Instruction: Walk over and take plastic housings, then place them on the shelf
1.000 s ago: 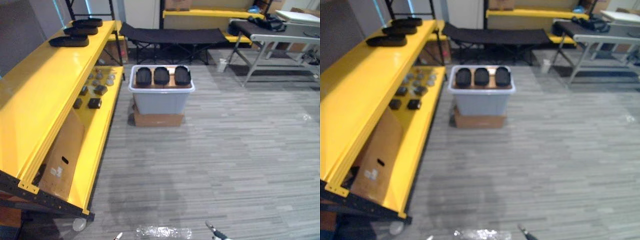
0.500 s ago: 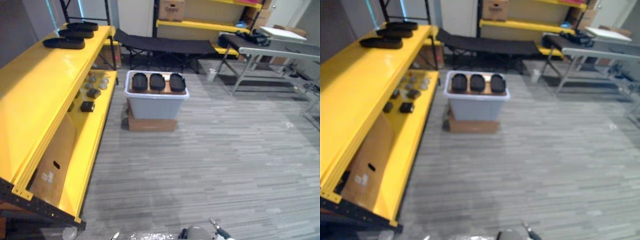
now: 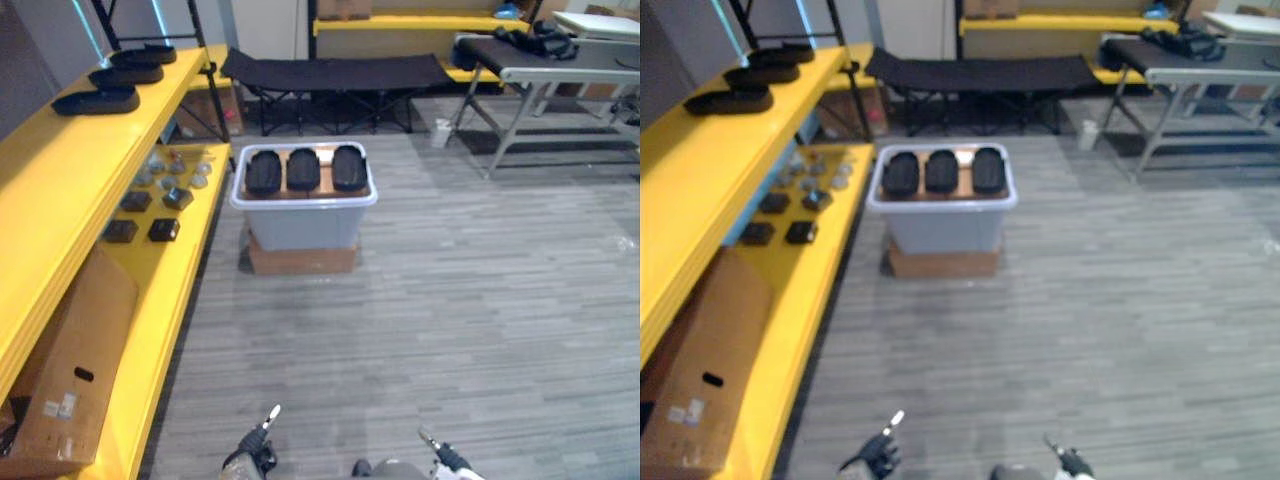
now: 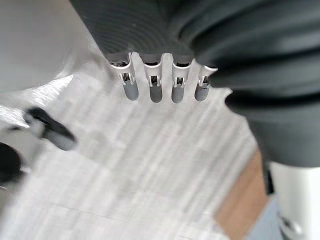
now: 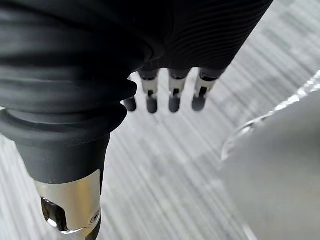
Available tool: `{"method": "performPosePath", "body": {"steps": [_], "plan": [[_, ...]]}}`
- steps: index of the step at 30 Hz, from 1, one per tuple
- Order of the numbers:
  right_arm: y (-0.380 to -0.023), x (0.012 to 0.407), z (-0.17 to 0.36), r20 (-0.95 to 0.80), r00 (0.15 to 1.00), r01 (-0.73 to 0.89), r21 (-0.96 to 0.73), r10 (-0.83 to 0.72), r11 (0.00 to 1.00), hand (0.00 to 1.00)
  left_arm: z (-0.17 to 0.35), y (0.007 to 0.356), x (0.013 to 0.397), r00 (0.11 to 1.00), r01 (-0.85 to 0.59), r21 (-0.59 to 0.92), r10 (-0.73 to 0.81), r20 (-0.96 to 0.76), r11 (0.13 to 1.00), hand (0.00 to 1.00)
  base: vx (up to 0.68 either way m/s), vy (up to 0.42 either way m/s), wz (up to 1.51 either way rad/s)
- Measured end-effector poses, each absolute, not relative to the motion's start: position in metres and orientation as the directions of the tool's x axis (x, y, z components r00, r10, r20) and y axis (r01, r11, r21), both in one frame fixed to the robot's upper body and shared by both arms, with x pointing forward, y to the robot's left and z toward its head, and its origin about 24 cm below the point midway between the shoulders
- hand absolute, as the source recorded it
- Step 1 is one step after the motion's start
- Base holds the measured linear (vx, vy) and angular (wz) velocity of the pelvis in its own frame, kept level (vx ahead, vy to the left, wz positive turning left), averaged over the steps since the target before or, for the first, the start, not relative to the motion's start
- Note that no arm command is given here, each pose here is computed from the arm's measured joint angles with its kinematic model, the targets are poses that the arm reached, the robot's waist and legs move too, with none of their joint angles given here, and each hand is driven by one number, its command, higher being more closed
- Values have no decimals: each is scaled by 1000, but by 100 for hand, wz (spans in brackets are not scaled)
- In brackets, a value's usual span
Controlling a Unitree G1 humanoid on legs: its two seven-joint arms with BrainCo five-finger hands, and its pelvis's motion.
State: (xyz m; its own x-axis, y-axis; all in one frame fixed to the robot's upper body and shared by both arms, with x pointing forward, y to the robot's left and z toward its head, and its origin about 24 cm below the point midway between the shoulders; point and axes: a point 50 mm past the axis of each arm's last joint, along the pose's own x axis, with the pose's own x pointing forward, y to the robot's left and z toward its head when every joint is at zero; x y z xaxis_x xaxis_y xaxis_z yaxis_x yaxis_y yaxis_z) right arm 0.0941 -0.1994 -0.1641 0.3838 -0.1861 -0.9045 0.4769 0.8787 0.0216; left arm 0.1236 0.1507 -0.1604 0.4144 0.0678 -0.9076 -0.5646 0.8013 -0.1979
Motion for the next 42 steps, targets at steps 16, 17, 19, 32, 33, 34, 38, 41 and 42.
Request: {"method": "performPosePath", "body": {"steps": [16, 17, 19, 32, 33, 34, 38, 41, 42], "plan": [[-169, 159, -147, -841, 537, 320, 125, -71, 939, 0, -161, 196, 103, 393, -621, -87, 213, -895, 779, 0, 84, 157, -7], [-172, 153, -150, -853, 516, 350, 124, -81, 929, 0, -161, 196, 103, 393, -615, -85, 211, -895, 784, 0, 101, 152, 4], [-174, 132, -159, -897, 434, 431, 126, -83, 893, 0, -162, 197, 101, 386, -591, -63, 213, -897, 804, 0, 24, 131, 5], [-196, 118, -159, -890, 438, 454, 100, -124, 886, 0, -165, 170, 109, 344, -474, -88, 92, -934, 876, 0, 12, -125, 23], [-198, 118, -159, -895, 433, 455, 111, -111, 884, 0, -165, 161, 109, 327, -441, -106, 49, -944, 891, 0, 249, -172, -15], [-199, 118, -159, -896, 430, 453, 110, -109, 885, 0, -166, 157, 110, 316, -434, -118, 28, -949, 893, 0, 268, -177, -17], [-196, 112, -162, -910, 407, 451, 127, -76, 883, 0, -166, 151, 111, 278, -414, -135, -16, -961, 900, 0, 206, -155, -9], [-194, 104, -165, -926, 374, 452, 130, -55, 883, 0, -166, 157, 111, 280, -461, -132, 3, -960, 878, 0, 147, -145, -18], [-194, 103, -165, -927, 373, 447, 133, -49, 884, 0, -165, 162, 110, 279, -479, -124, 17, -960, 869, 0, 102, -133, -23]]}}
